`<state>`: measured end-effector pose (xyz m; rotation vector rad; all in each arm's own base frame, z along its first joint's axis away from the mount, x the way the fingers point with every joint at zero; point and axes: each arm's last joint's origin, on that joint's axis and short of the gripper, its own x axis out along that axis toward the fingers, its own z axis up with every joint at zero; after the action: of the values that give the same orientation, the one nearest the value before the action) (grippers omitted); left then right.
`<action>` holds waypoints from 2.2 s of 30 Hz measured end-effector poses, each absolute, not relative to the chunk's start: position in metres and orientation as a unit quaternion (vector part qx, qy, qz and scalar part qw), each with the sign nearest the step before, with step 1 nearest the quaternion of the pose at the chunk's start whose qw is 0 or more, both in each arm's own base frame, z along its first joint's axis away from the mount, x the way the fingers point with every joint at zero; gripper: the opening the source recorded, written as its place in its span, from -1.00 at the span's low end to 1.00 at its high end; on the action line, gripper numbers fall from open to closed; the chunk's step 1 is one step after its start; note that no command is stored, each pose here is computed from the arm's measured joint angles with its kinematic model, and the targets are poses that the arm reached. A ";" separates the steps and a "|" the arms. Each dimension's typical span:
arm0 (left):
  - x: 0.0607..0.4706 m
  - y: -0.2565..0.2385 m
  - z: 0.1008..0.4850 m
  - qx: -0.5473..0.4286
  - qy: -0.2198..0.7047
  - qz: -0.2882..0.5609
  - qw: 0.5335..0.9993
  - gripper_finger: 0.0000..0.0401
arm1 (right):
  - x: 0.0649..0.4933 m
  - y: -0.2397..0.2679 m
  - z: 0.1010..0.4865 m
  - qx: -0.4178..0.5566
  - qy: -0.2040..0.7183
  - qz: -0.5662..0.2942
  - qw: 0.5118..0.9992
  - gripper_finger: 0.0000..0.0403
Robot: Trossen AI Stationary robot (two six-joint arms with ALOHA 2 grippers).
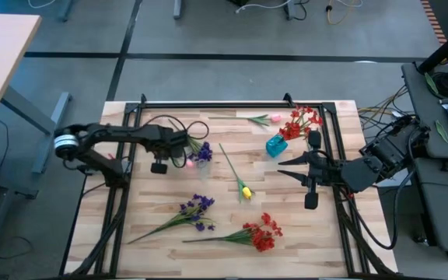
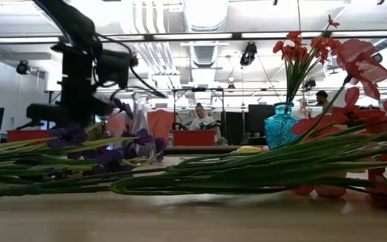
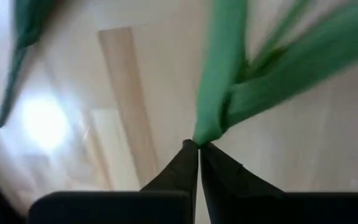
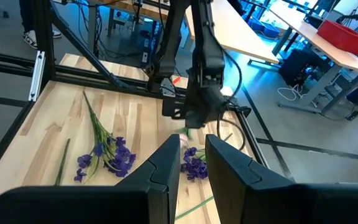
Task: Sort flowers into vase by color
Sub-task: Put the bottom pink tulip into the transparent vase
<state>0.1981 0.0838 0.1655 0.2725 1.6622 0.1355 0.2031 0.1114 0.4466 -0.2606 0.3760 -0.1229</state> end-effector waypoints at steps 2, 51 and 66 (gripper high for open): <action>0.192 0.082 0.176 0.129 0.731 0.072 0.666 -1.00 | 0.203 0.111 0.447 -0.128 0.186 -0.061 0.972 -0.65; 0.191 0.066 0.223 0.021 0.689 0.124 0.713 -0.04 | 0.209 0.115 0.436 -0.131 0.197 -0.060 0.970 -0.65; 0.208 0.089 0.157 0.046 0.810 0.011 0.585 -0.20 | 0.210 0.116 0.431 -0.150 0.207 -0.055 0.965 -0.65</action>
<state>0.2079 0.0895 0.1566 0.1065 1.8884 0.0257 0.2096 0.1158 0.4309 -0.3034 0.4179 -0.1119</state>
